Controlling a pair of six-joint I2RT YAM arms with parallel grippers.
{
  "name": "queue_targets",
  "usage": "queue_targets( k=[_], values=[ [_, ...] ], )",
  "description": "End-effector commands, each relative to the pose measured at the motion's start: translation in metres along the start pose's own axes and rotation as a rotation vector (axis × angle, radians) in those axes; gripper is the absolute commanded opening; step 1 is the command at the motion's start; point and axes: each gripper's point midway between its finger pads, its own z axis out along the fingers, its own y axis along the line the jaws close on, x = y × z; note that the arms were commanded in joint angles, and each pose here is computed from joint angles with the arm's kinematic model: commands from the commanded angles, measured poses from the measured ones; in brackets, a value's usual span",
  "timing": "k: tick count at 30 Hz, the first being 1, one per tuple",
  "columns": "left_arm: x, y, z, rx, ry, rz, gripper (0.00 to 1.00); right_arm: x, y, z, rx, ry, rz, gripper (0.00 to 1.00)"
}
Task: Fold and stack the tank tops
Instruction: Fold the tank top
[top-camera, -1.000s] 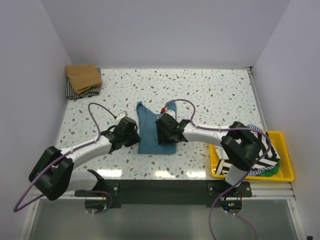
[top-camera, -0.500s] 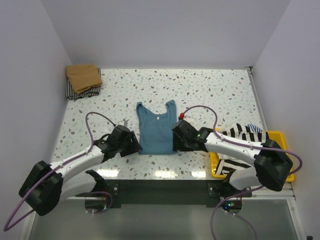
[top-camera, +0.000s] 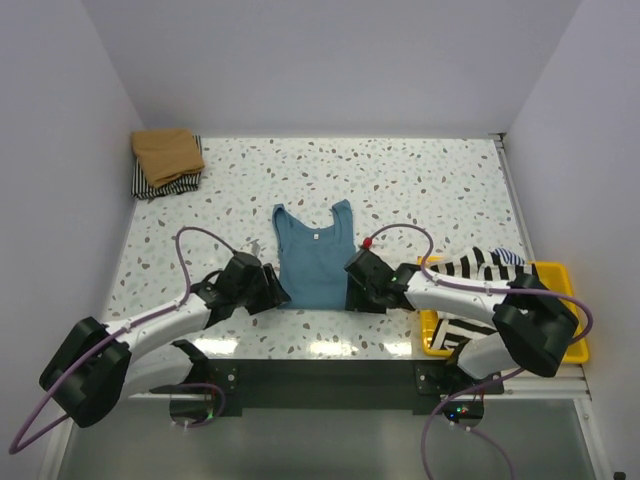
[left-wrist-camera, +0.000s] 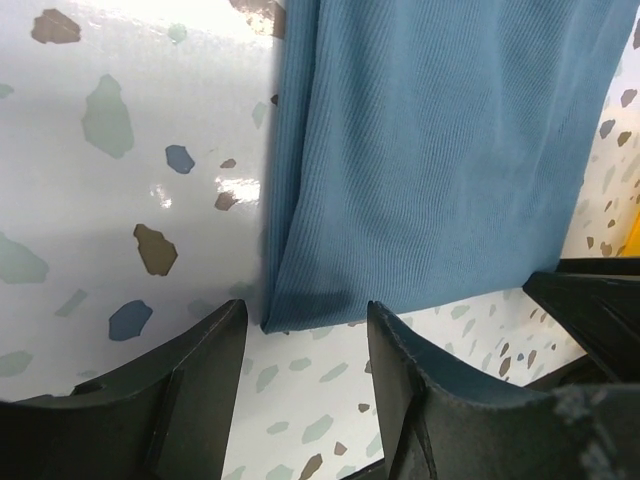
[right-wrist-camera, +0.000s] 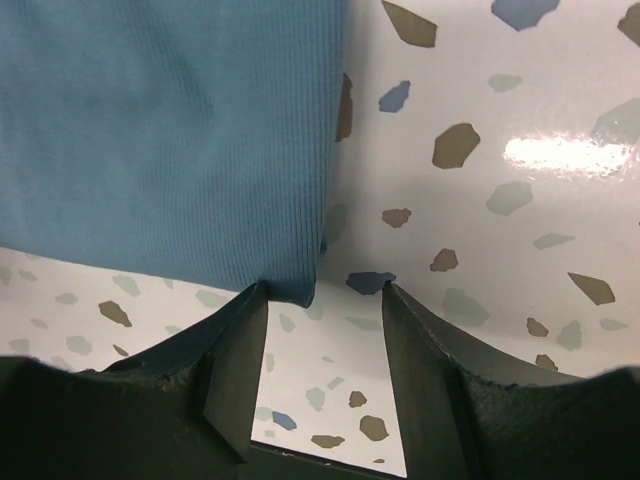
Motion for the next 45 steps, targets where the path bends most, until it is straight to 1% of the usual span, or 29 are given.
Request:
queue_targets(
  k=[1,9,12,13,15,16,18,19,20,21,22,23,24,25,26,27,28,29,30,31,34,37,39,40,45],
  values=[
    [0.019,0.018,0.007,-0.058,0.04,-0.012,0.56,-0.001,0.001,0.002,-0.016,-0.021,0.064,0.53],
    [0.036,0.03,0.009,-0.124,0.078,-0.027,0.49,-0.006,0.004,-0.01,-0.066,-0.057,0.088,0.53],
    [0.02,0.025,0.001,-0.141,0.018,-0.005,0.52,-0.011,0.01,-0.018,-0.093,-0.069,0.085,0.53],
    [-0.001,0.011,-0.005,-0.131,-0.044,0.004,0.53,-0.014,0.012,-0.022,-0.098,-0.08,0.081,0.53],
    [-0.021,0.002,-0.018,-0.15,-0.1,0.038,0.54,-0.024,0.02,-0.033,-0.118,-0.103,0.057,0.53],
    [-0.051,-0.011,-0.027,-0.147,-0.177,0.027,0.54,-0.03,0.023,-0.036,-0.12,-0.118,0.044,0.53],
    [-0.079,-0.012,-0.034,-0.163,-0.228,0.029,0.52,-0.048,0.037,-0.04,-0.122,-0.151,-0.008,0.54],
    [-0.107,-0.015,-0.04,-0.141,-0.268,-0.023,0.51,-0.055,0.043,-0.041,-0.12,-0.161,-0.036,0.54],
    [-0.135,-0.016,-0.041,-0.139,-0.313,-0.037,0.5,-0.089,0.071,-0.054,-0.145,-0.235,-0.114,0.54],
    [-0.149,-0.018,-0.042,-0.145,-0.345,-0.046,0.5,-0.101,0.078,-0.056,-0.139,-0.263,-0.133,0.55],
    [-0.167,-0.017,-0.042,-0.154,-0.388,-0.063,0.47,-0.112,0.086,-0.055,-0.133,-0.282,-0.153,0.55],
    [-0.186,-0.028,-0.045,-0.137,-0.421,-0.068,0.45,-0.119,0.091,-0.041,-0.107,-0.275,-0.18,0.54],
    [-0.191,-0.024,-0.032,-0.161,-0.407,-0.077,0.43,-0.144,0.109,-0.047,-0.128,-0.322,-0.206,0.53],
    [-0.202,-0.023,-0.029,-0.161,-0.416,-0.096,0.38,-0.155,0.118,-0.045,-0.135,-0.343,-0.219,0.5],
    [-0.215,-0.029,-0.029,-0.15,-0.431,-0.109,0.34,-0.159,0.125,-0.027,-0.128,-0.332,-0.237,0.47],
    [-0.218,-0.023,-0.02,-0.167,-0.42,-0.121,0.32,-0.184,0.146,-0.032,-0.179,-0.391,-0.238,0.46],
    [-0.231,-0.019,-0.019,-0.164,-0.446,-0.146,0.31,-0.191,0.158,-0.029,-0.212,-0.389,-0.245,0.46],
    [-0.239,-0.018,-0.019,-0.16,-0.453,-0.164,0.3,-0.197,0.166,-0.021,-0.219,-0.386,-0.247,0.44],
    [-0.243,-0.01,-0.012,-0.173,-0.44,-0.189,0.29,-0.209,0.185,-0.012,-0.234,-0.392,-0.259,0.43],
    [-0.256,-0.004,-0.014,-0.172,-0.455,-0.218,0.27,-0.212,0.191,-0.001,-0.232,-0.382,-0.263,0.42],
    [-0.272,0.016,-0.01,-0.191,-0.456,-0.274,0.25,-0.222,0.209,0.028,-0.208,-0.354,-0.262,0.4],
    [-0.288,0.016,-0.008,-0.175,-0.461,-0.293,0.25,-0.226,0.215,0.053,-0.181,-0.344,-0.244,0.4],
    [-0.29,0.017,-0.003,-0.168,-0.452,-0.3,0.25,-0.231,0.223,0.059,-0.182,-0.347,-0.236,0.4],
    [-0.291,0.016,-0.002,-0.161,-0.451,-0.302,0.24,-0.226,0.221,0.075,-0.165,-0.327,-0.24,0.4],
    [-0.287,0.017,0.012,-0.144,-0.417,-0.301,0.23,-0.232,0.227,0.092,-0.15,-0.334,-0.222,0.41]
  ],
)
